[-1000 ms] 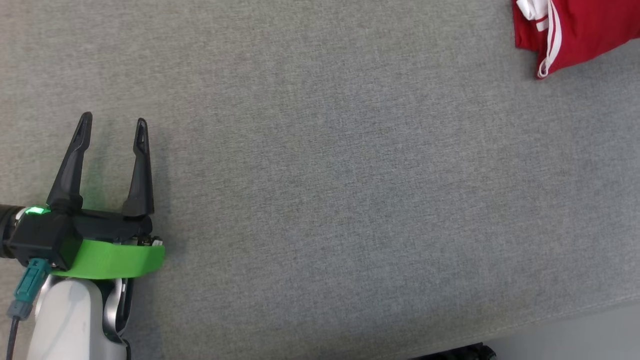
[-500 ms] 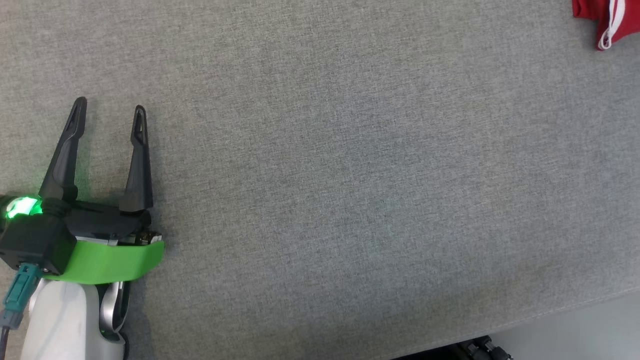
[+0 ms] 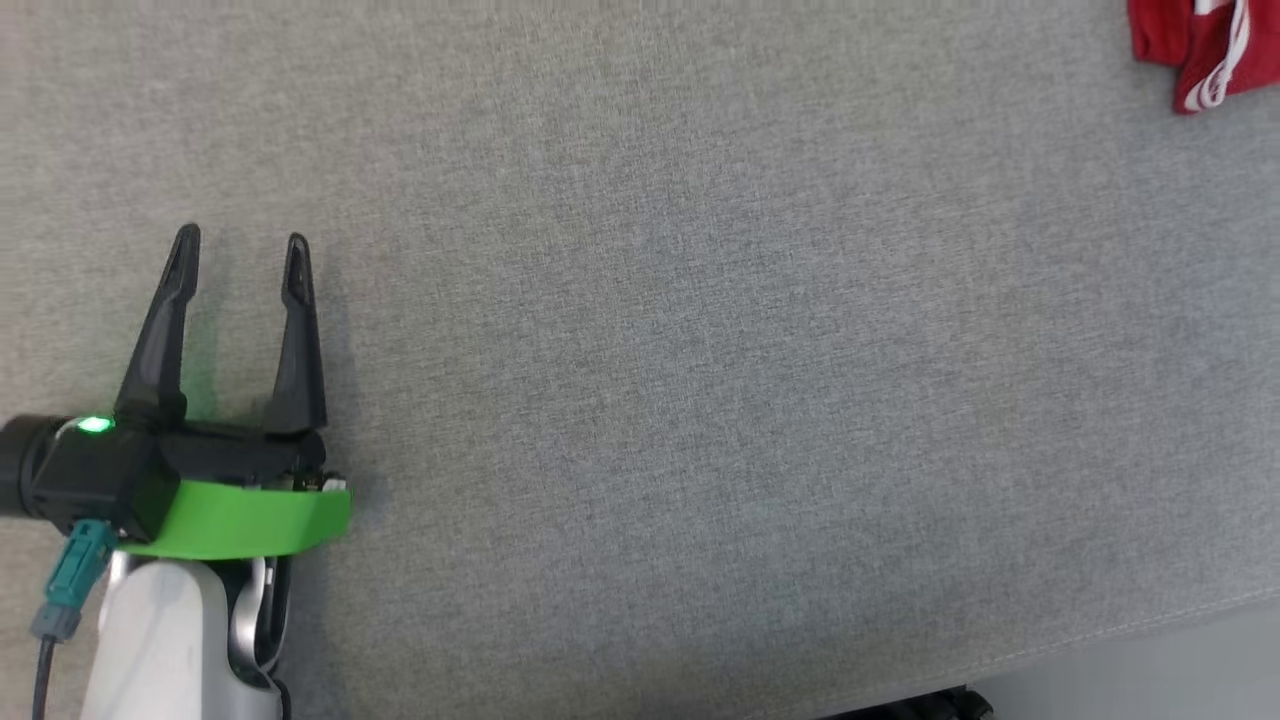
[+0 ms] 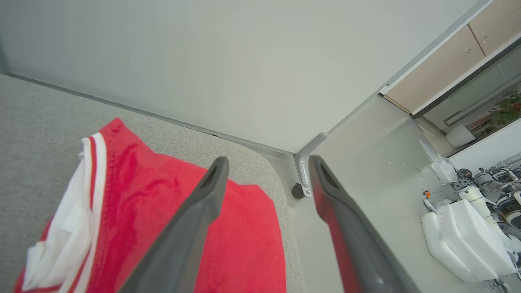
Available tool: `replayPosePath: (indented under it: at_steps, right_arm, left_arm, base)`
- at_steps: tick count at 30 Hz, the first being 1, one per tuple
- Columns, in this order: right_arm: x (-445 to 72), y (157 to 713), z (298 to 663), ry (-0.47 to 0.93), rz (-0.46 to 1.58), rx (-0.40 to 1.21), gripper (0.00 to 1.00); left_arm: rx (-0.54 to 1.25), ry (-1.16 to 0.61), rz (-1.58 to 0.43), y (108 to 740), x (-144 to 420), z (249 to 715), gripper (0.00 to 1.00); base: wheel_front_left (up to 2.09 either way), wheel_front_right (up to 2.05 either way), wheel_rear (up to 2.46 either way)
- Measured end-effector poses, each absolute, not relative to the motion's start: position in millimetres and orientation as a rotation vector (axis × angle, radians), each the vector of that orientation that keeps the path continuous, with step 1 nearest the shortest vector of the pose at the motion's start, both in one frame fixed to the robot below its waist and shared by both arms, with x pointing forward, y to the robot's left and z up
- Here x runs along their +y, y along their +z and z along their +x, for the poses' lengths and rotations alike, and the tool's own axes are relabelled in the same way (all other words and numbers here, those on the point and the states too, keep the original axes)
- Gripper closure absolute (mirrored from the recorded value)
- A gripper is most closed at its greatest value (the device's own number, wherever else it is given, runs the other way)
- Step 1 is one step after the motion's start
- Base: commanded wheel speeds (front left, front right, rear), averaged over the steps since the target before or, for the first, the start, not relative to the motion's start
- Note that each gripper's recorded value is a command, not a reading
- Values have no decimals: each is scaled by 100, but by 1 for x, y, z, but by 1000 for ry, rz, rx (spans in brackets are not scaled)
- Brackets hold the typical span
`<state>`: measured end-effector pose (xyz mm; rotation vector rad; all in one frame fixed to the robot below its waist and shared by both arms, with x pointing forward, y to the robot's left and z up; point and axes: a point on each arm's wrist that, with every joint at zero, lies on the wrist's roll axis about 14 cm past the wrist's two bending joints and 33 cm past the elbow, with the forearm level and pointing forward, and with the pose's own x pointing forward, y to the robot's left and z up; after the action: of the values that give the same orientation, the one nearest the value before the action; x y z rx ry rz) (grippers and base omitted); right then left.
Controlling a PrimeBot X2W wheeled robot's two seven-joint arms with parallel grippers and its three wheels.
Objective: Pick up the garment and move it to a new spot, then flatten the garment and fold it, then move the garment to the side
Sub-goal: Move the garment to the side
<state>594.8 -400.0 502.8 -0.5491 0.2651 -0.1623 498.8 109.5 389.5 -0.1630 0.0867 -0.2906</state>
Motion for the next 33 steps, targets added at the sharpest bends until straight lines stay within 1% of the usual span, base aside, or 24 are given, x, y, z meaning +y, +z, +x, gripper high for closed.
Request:
replayPosePath:
  at_steps: [7,13,16,26,33]
  right_arm:
    - [-330,516,584,-4,-487,124,0]
    - [-265,522,553,114,-342,17,0]
    - [-235,517,532,161,-267,-5,0]
    - [-175,511,464,224,-42,-45,0]
    - [-152,510,426,233,35,-64,0]
  left_arm:
    - [85,-204,-162,410,132,476,0]
    - [70,-113,-148,431,160,447,0]
    - [56,-84,-141,442,170,435,0]
    - [11,-17,-132,469,192,395,0]
    - [-33,14,-129,486,203,378,0]
  base:
    - [0,0,0]
    - [0,0,0]
    - [0,0,0]
    - [0,0,0]
    - [0,0,0]
